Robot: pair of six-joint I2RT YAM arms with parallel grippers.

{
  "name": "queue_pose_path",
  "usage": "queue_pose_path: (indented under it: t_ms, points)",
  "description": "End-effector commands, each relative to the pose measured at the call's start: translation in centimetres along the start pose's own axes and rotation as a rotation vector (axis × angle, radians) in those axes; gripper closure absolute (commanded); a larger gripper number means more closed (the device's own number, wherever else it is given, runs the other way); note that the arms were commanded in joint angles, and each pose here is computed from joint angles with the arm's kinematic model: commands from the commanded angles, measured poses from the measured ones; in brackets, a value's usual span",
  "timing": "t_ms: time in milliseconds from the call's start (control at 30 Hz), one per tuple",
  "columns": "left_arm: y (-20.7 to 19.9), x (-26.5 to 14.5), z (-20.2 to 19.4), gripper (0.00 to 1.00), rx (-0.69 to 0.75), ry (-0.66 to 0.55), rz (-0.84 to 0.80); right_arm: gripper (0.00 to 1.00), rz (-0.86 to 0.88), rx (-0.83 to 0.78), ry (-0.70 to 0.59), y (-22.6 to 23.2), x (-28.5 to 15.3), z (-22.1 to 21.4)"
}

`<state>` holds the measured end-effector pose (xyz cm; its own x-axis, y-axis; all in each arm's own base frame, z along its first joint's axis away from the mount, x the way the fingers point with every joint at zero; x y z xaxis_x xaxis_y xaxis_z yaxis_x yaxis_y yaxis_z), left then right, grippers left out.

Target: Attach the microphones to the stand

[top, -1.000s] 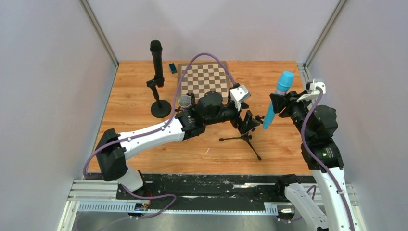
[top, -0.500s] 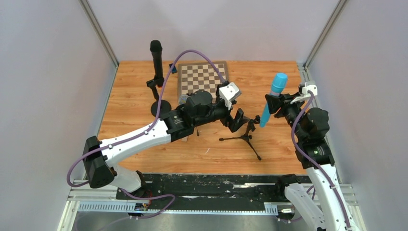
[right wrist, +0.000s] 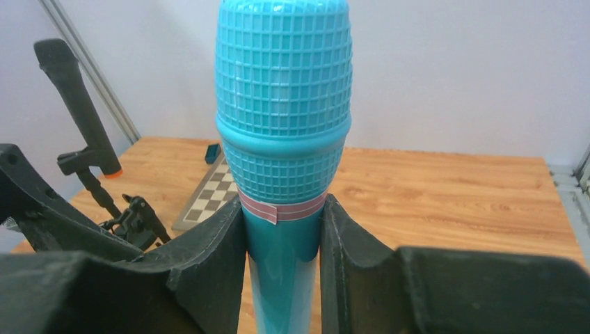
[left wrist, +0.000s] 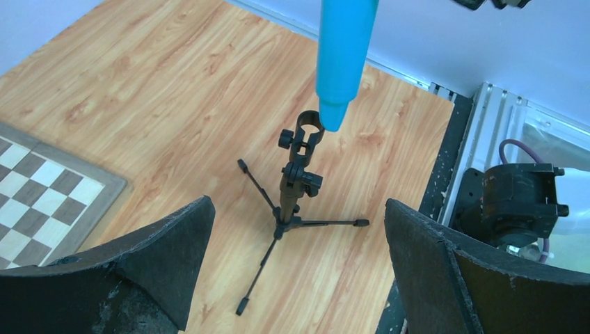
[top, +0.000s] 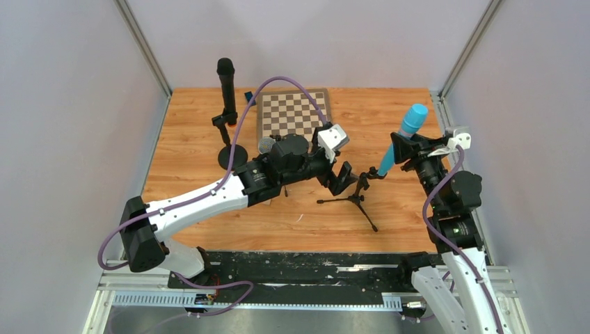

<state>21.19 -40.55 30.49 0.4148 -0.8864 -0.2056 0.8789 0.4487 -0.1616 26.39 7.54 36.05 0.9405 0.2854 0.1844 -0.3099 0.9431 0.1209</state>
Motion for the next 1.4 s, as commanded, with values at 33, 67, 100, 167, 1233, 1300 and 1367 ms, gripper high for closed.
queue_pose_path:
  t_ms: [33, 67, 100, 167, 1233, 1300, 1367]
  points:
    - [-0.7, 0.7, 0.5, 0.0, 0.0, -0.025, -0.035, 1.0, -0.013, -0.045, -0.151, -0.2, -0.2, 3.3]
    - [-0.6, 0.9, 0.4, 0.0, -0.001, -0.021, -0.029, 1.0, -0.025, -0.045, -0.15, -0.4, -0.2, 3.1]
    - [-0.5, 1.0, 0.3, 0.0, -0.002, -0.02, -0.024, 1.0, -0.037, -0.045, -0.15, -0.6, -0.2, 2.9]
    - [-0.2, 1.2, 0.2, 0.0, -0.005, -0.017, -0.007, 1.0, -0.078, -0.027, -0.152, -1.4, -0.2, 2.4]
    - [2.3, 1.7, -1.4, 0.0, 0.011, 0.019, 0.126, 1.0, -0.102, 0.003, -0.12, -2.3, -0.6, -2.4]
    - [2.3, 1.8, -1.4, 0.0, 0.011, 0.02, 0.128, 1.0, -0.103, -0.001, -0.118, -2.3, -0.7, -2.6]
    - [2.4, 1.8, -1.5, 0.0, 0.011, 0.02, 0.13, 1.0, -0.104, -0.001, -0.115, -2.3, -0.7, -2.8]
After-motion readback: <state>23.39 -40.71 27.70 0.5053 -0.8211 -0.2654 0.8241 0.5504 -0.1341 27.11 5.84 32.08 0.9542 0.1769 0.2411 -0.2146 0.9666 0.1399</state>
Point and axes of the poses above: each gripper's point midway between its finger pads, its own x axis out along the fingers, its own y axis along the line the jaws close on, z = x × y, the point moved 1 cm from there along -x, back along the fingers, and after that the axes turned 4 degrees about -x, right-handed, at the moved point
